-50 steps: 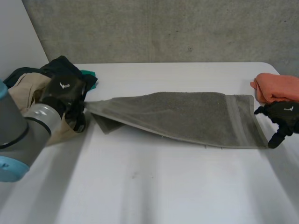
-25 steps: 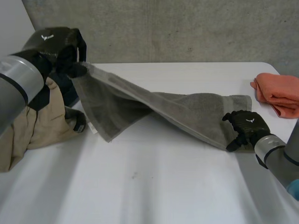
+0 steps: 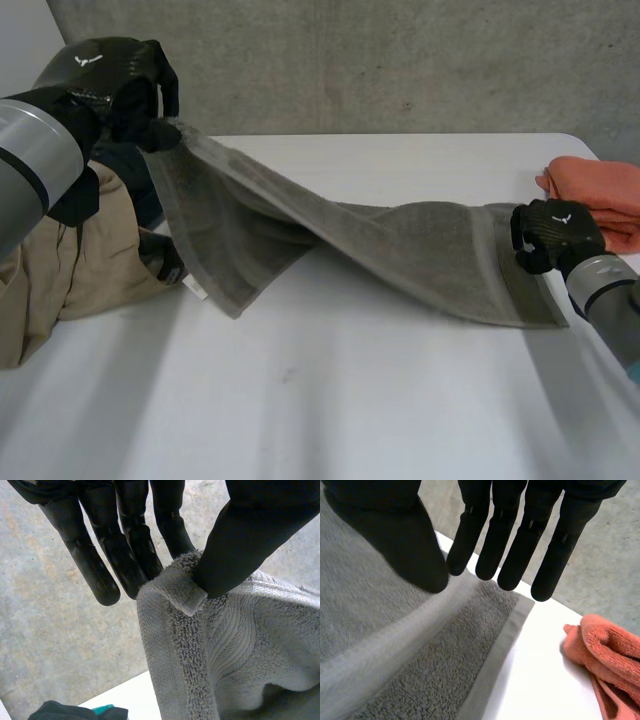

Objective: Fold the laundry.

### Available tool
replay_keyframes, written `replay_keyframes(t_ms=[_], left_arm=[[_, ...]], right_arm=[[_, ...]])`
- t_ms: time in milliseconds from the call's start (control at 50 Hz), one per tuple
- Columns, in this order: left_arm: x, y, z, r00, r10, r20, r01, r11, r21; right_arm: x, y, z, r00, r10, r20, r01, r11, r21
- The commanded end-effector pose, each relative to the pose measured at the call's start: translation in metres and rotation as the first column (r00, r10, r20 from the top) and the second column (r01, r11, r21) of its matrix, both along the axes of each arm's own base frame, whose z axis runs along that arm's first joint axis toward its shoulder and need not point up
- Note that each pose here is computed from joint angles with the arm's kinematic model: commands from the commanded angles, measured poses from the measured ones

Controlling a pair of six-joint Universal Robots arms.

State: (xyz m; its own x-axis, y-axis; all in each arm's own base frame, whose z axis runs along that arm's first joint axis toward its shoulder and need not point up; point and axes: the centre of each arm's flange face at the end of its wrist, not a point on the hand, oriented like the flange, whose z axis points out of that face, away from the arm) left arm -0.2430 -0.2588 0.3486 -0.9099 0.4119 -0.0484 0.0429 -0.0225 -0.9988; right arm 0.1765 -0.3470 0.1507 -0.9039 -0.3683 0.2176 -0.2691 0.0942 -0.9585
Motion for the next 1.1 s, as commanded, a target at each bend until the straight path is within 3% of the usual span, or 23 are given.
replay_keyframes(t_ms=[20,120,260,380,560,640,740,860,920,1000,1100], left_arm=[[-0.004,-0.001,-0.009,1.0,-0.008,0.014,0.007,1.0,0.022],[-0.008,0.0,-0.007,1.0,-0.02,0.014,0.02,1.0,0.017],[-0.012,0.005,0.004,1.0,-0.029,0.004,0.029,1.0,-0.009],[-0.013,0.011,0.013,1.0,-0.027,-0.006,0.027,0.999,-0.02],[-0.011,0.027,0.034,0.998,-0.03,-0.053,0.027,0.998,-0.059],[-0.004,0.03,0.042,0.996,-0.007,-0.088,0.001,0.997,-0.071],[0.009,0.028,0.047,0.993,0.034,-0.117,-0.043,0.997,-0.072],[0.02,0.02,0.03,0.994,0.062,-0.085,-0.063,0.998,-0.019],[0.023,0.017,0.013,0.997,0.061,-0.051,-0.059,0.997,0.041],[0.025,0.016,-0.014,0.999,0.046,0.007,-0.046,0.988,0.145],[0.024,0.017,-0.064,0.995,0.017,0.095,-0.047,0.946,0.32]], right_arm=[[0.003,0.041,0.008,0.996,0.045,0.074,-0.061,0.972,0.227],[0.019,0.077,-0.002,0.982,0.072,0.175,-0.127,0.934,0.333],[0.052,0.103,-0.004,0.955,0.146,0.257,-0.216,0.938,0.27],[0.077,0.104,-0.021,0.95,0.146,0.275,-0.211,0.952,0.222],[0.094,0.076,-0.042,0.972,0.0,0.236,-0.039,0.986,0.16],[0.076,0.04,-0.034,0.961,-0.149,0.233,0.134,0.988,0.082],[0.045,0.014,-0.011,0.955,-0.206,0.212,0.205,0.978,0.025],[0.006,-0.004,0.049,0.986,-0.124,0.109,0.14,0.978,-0.153],[-0.005,-0.001,0.087,0.998,-0.054,-0.035,0.044,0.971,-0.235],[-0.016,0.011,0.13,0.979,0.025,-0.2,-0.061,0.982,-0.178],[-0.017,0.026,0.15,0.941,0.119,-0.316,-0.141,0.989,-0.046]])
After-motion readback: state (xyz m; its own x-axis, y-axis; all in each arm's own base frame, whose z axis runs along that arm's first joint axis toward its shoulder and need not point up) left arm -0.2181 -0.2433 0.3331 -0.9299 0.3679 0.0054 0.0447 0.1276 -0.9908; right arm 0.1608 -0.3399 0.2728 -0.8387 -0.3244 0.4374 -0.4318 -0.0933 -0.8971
